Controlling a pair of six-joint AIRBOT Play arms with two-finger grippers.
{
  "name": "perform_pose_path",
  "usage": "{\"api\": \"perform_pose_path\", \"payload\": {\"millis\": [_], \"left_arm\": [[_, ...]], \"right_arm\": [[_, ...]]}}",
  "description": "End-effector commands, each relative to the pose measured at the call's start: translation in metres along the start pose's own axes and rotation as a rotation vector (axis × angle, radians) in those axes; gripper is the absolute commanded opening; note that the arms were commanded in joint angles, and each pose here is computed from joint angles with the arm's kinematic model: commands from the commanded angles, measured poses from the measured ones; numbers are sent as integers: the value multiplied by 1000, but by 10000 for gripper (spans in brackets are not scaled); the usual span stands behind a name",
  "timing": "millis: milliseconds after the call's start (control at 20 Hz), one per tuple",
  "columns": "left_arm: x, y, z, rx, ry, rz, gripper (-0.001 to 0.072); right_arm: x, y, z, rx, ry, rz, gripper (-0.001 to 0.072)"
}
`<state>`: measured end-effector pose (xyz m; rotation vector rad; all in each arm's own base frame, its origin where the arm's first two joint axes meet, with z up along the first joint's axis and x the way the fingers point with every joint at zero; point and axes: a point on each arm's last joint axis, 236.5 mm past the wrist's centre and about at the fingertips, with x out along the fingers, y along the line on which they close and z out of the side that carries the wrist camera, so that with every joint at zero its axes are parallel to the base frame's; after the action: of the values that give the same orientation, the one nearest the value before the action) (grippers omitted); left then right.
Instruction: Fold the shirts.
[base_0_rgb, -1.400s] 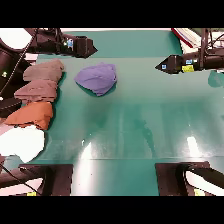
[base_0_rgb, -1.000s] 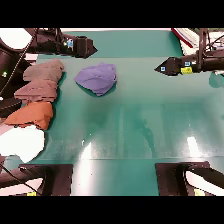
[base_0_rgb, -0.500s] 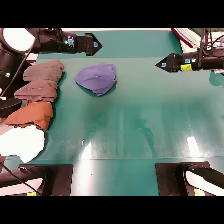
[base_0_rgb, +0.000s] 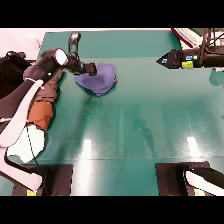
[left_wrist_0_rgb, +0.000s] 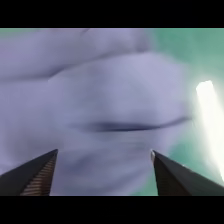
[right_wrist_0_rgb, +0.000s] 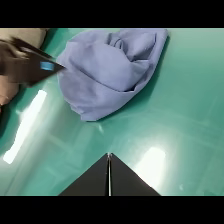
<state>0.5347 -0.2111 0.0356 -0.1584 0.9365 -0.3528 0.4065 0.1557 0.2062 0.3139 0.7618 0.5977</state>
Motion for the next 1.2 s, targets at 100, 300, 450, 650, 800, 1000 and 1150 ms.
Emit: {"api": "perform_pose_path", "payload": {"millis": [100,300,450,650,800,1000,1150], "left_arm": [[46,28,-9,-67,0,31,704],[34,19,11,-71,-36,9,33],[-11,-3,56,-20,-115,-23,23],[-196,-67,162,134,-503,-101,23],[-344,-120,169,264,-742,-157,22],[-399,-193,119,410,-730,-291,22],[-350,-241,73,472,-574,-387,23]], "right_arm": [[0,1,0,0,2,3,17],[-3,4,3,-8,-7,4,17],[-23,24,20,-64,-30,24,17],[-84,74,67,-201,-187,42,17],[-137,112,95,-300,-335,39,17],[-182,147,109,-380,-440,47,17],[-190,154,107,-400,-443,51,17]]}}
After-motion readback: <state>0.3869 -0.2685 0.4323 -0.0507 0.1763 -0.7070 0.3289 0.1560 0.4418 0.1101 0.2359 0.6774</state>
